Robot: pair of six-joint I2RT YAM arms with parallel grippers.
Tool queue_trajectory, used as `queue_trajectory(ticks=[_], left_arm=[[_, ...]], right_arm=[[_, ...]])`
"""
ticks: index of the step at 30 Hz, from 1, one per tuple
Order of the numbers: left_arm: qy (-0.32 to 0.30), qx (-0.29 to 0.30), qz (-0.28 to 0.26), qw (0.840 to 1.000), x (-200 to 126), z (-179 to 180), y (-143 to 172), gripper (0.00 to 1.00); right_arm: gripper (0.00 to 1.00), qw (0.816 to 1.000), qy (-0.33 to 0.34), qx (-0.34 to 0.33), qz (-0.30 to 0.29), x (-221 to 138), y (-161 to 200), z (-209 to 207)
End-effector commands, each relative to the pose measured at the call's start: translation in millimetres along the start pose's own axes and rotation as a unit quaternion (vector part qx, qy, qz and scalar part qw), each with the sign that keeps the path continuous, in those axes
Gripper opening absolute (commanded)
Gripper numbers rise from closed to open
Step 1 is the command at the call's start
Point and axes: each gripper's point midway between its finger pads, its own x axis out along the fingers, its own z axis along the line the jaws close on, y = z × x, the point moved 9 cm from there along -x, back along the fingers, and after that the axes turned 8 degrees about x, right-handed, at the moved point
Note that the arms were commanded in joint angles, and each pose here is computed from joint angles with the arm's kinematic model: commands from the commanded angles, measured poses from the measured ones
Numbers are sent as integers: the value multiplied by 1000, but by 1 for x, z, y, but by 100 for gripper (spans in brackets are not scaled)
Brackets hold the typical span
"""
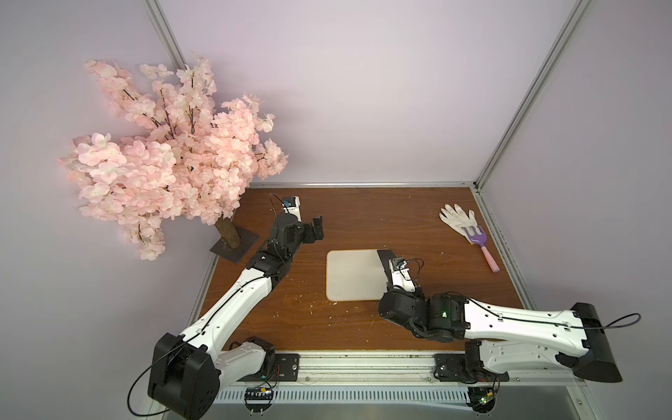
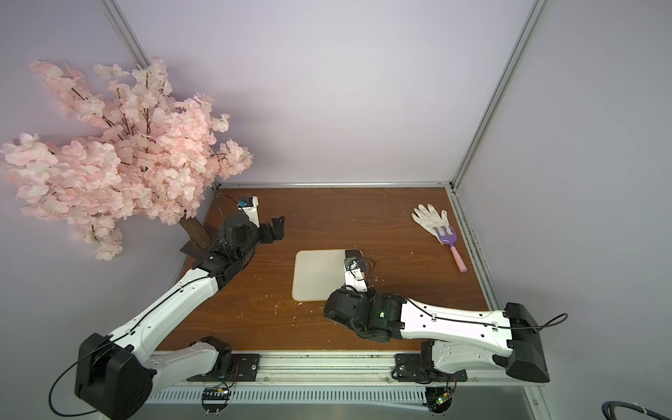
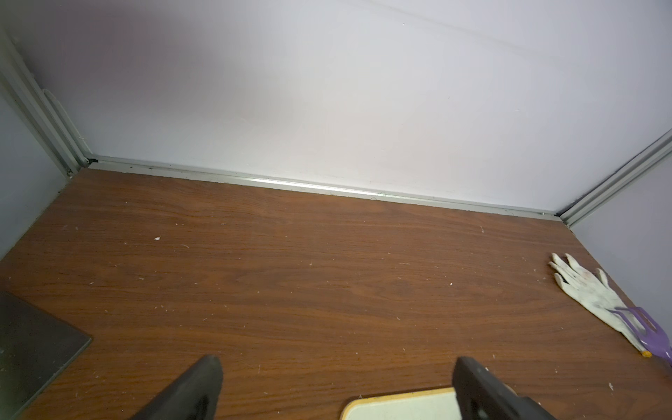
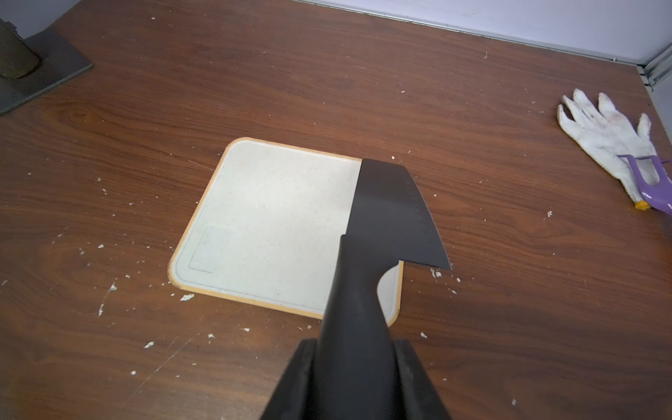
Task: Align the knife with the edge of the cutting board
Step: Adjust the knife at the edge of the cutting board.
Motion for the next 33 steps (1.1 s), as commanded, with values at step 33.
queue_trajectory(ticks=[33], left_arm=[[2, -5, -4, 1000, 0, 1, -4, 100]], right_arm=[[0, 999, 14, 21, -31, 18, 22, -6]])
